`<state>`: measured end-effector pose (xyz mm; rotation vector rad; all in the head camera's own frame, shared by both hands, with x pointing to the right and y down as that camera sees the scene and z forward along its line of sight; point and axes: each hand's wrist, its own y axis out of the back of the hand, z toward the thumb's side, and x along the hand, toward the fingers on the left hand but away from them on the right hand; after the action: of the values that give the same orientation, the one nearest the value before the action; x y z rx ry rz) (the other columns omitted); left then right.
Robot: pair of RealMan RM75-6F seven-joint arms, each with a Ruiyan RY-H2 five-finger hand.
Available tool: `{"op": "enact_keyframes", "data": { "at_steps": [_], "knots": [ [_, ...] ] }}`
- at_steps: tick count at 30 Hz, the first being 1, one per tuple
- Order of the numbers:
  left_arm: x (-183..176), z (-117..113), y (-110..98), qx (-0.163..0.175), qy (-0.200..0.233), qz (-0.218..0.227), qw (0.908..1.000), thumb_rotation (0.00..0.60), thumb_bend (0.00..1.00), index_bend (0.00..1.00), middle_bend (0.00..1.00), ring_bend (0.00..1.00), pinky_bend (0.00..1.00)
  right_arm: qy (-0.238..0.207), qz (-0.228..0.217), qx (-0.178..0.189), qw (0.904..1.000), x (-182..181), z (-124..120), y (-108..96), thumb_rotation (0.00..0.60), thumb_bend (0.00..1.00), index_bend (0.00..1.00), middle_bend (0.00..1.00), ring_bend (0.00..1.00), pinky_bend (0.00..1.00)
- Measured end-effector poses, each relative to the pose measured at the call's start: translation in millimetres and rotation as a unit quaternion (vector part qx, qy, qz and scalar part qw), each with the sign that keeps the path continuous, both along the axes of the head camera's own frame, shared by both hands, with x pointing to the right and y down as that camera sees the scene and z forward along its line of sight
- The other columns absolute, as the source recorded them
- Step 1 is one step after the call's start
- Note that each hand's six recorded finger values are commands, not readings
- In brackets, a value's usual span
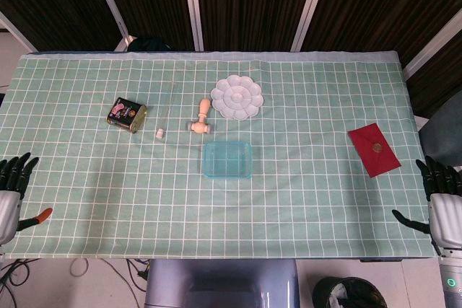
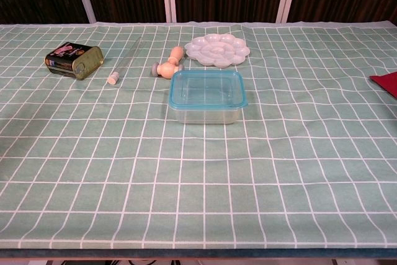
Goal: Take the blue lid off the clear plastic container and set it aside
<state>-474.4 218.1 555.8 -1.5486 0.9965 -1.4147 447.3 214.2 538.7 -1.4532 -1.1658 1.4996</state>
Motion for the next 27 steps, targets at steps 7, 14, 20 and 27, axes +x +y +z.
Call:
{"op": "enact_keyframes", "data": {
  "at_steps": [7, 14, 20, 27],
  "knots": [
    [0.0, 0.0, 0.1, 0.000, 0.000, 0.000, 1.0000, 0.600, 0.00, 0.00, 0.00, 0.00, 0.00, 0.000, -0.001, 0.000, 1.0000, -0.3, -0.2, 0.1, 0.600, 0.20, 0.00, 0.00, 0.00, 0.00],
    [1.1, 1.1, -0.4, -0.002, -0.004, 0.003, 1.0000, 0.600, 0.00, 0.00, 0.00, 0.00, 0.00, -0.001, 0.001, 0.002, 1.0000, 0.4, 0.1, -0.6, 0.600, 0.20, 0.00, 0.00, 0.00, 0.00],
    [11.1, 6.2, -3.9, -0.010, 0.001, 0.002, 0.9999, 0.600, 0.00, 0.00, 0.00, 0.00, 0.00, 0.003, 0.001, 0.003, 1.0000, 0.2, 3.2, -2.1, 0.600, 0.20, 0.00, 0.00, 0.00, 0.00],
    [50.1, 21.6, -24.6, -0.037, 0.029, -0.006, 0.9989, 0.600, 0.00, 0.00, 0.00, 0.00, 0.00, 0.011, -0.002, 0.012, 0.9999, -4.0, 13.9, -6.5, 0.600, 0.20, 0.00, 0.00, 0.00, 0.00]
  ]
}}
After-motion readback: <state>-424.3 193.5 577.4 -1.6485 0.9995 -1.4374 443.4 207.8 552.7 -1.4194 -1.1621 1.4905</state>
